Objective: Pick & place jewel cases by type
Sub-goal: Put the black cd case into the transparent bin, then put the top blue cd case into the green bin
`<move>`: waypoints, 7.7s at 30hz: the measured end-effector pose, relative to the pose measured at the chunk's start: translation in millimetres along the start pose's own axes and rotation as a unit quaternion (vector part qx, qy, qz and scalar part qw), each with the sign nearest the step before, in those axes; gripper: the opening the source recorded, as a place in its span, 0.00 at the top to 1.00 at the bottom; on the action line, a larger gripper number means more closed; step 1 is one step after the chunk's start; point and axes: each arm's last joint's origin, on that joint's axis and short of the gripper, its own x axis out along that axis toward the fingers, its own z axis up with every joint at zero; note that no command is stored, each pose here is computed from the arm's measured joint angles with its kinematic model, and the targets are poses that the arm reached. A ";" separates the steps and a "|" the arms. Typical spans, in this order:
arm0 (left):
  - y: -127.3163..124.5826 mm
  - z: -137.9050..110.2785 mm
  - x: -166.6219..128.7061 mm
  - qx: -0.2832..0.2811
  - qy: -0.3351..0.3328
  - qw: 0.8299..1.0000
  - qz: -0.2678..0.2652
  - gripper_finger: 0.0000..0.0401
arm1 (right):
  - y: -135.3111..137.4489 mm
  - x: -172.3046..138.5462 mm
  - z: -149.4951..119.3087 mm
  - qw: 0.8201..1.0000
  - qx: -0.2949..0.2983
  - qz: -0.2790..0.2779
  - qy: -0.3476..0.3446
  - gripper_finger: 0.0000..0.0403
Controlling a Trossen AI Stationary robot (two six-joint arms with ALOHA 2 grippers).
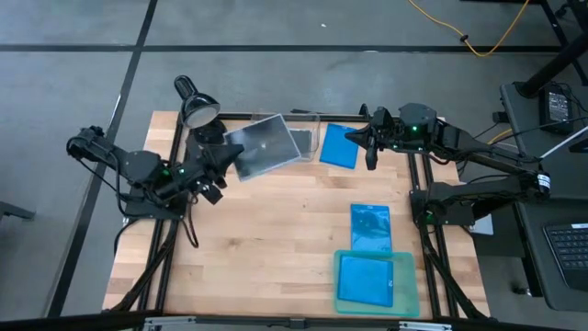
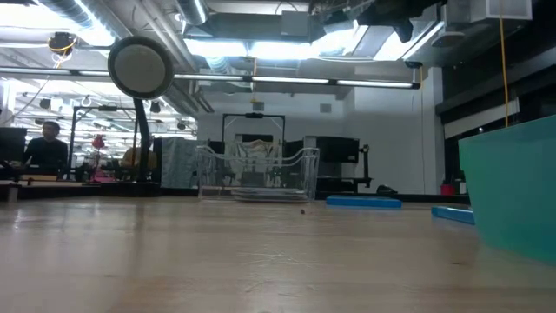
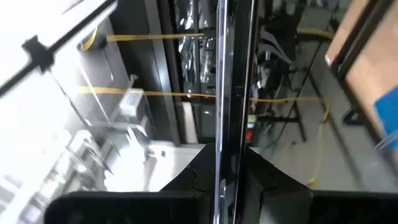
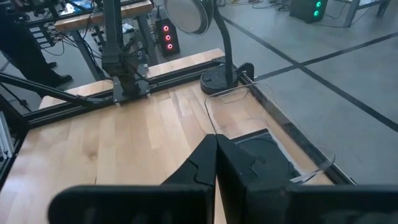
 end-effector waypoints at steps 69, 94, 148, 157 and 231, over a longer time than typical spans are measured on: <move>-122.4 -161.6 169.0 -0.870 0.218 0.388 -0.212 0.94 | 3.0 -0.2 -2.9 0.982 -0.181 0.058 0.010 0.97; -219.1 -187.4 209.2 -0.837 0.349 0.365 -0.210 0.93 | 2.4 -0.4 -7.3 0.976 -0.205 0.061 0.031 0.97; -109.1 -112.9 146.8 -0.823 0.236 0.490 -0.162 0.52 | -42.2 67.0 -38.4 0.973 -0.163 0.014 0.165 0.97; -110.8 -85.3 140.6 -0.811 0.230 0.512 -0.165 0.52 | -87.8 137.4 -98.0 0.949 -0.077 -0.052 0.301 0.97; -129.7 -43.2 106.9 -0.704 0.256 0.573 -0.334 0.52 | 126.0 200.0 -167.5 0.922 -0.079 0.093 0.368 0.97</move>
